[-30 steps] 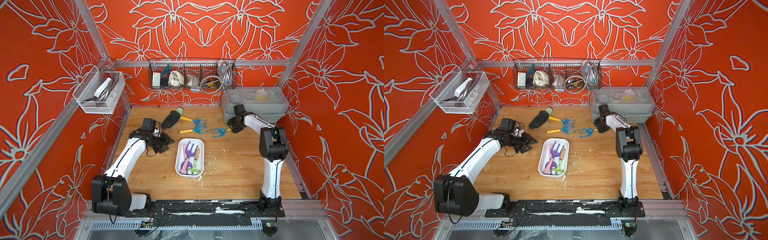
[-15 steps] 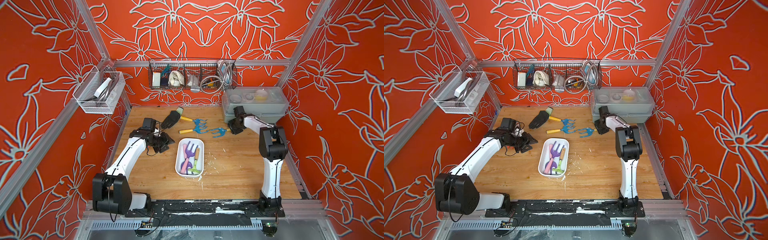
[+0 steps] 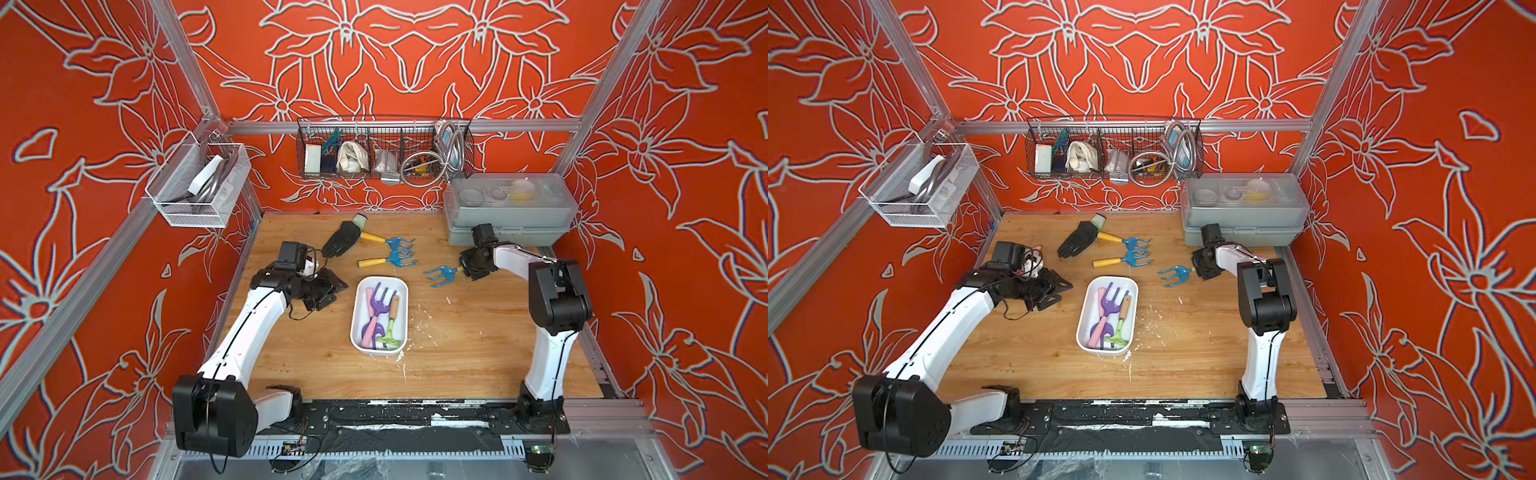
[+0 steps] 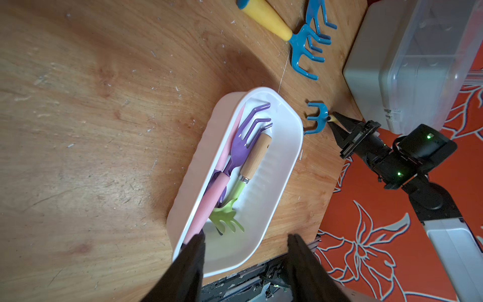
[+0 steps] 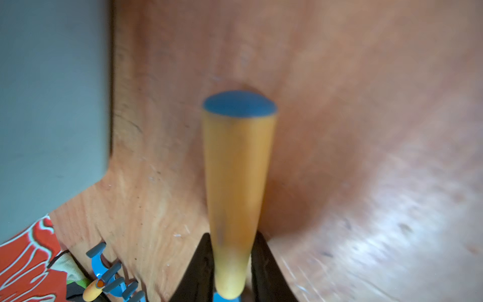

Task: Put the rake into the storage box
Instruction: Pick up the rake at the center of the board, then place the rake at the center of the board.

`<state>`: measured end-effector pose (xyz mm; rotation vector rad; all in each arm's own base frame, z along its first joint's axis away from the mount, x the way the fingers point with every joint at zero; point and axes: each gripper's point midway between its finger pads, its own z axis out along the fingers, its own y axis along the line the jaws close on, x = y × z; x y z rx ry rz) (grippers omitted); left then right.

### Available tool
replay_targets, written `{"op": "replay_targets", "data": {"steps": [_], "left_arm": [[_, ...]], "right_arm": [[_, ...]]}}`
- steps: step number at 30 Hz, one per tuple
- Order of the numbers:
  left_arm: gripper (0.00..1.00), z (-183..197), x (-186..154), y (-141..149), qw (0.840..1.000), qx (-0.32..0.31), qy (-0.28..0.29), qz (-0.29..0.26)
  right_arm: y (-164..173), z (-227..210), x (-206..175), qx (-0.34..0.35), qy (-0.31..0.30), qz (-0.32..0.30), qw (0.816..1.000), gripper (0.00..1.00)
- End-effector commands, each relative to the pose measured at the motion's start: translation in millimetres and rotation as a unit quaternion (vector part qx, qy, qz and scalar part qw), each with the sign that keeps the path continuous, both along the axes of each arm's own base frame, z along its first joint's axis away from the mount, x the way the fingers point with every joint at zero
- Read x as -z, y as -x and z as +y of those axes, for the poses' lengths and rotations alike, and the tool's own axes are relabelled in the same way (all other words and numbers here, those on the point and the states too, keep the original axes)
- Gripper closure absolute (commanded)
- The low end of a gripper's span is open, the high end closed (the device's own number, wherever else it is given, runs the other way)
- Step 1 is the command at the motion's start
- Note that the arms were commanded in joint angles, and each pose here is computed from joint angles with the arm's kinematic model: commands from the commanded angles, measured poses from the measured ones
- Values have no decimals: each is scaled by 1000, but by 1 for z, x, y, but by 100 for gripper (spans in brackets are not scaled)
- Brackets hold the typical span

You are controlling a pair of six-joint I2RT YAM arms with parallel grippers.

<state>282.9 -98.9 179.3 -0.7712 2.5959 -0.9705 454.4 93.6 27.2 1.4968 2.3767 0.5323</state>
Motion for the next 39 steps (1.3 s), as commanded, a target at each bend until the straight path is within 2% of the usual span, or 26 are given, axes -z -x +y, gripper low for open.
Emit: {"op": "replay_targets", "data": {"steps": [1,6,10,13,19,23,26,34,36,39], "left_arm": [[46,1,-3,18,1000,1,3,1],[46,1,-7,44,1000,-1,7,-5],[45,1,-15,68,1000,1,10,-18],[46,0,-16,85,1000,5,14,-19],[45,-5,-16,111,999,8,36,-25],[45,-6,-13,123,999,9,39,-22],[46,-7,-15,128,999,12,44,-18],[45,-9,-13,127,999,23,47,-5],[45,-11,-15,122,998,24,50,-7],[45,-11,-20,116,998,31,49,-10]], "right_arm": [[39,-6,20,1,12,54,998,82],[59,-12,3,-22,23,25,999,88],[65,-7,-23,-123,42,-5,991,98],[76,1,-41,-217,51,-8,975,100],[118,11,-65,-354,66,-12,933,100],[156,24,-62,-417,57,5,907,100],[178,33,-51,-442,57,19,895,100],[204,64,-21,-499,56,50,864,100],[203,64,-19,-504,66,55,860,91],[199,60,-24,-501,87,54,859,68]]}}
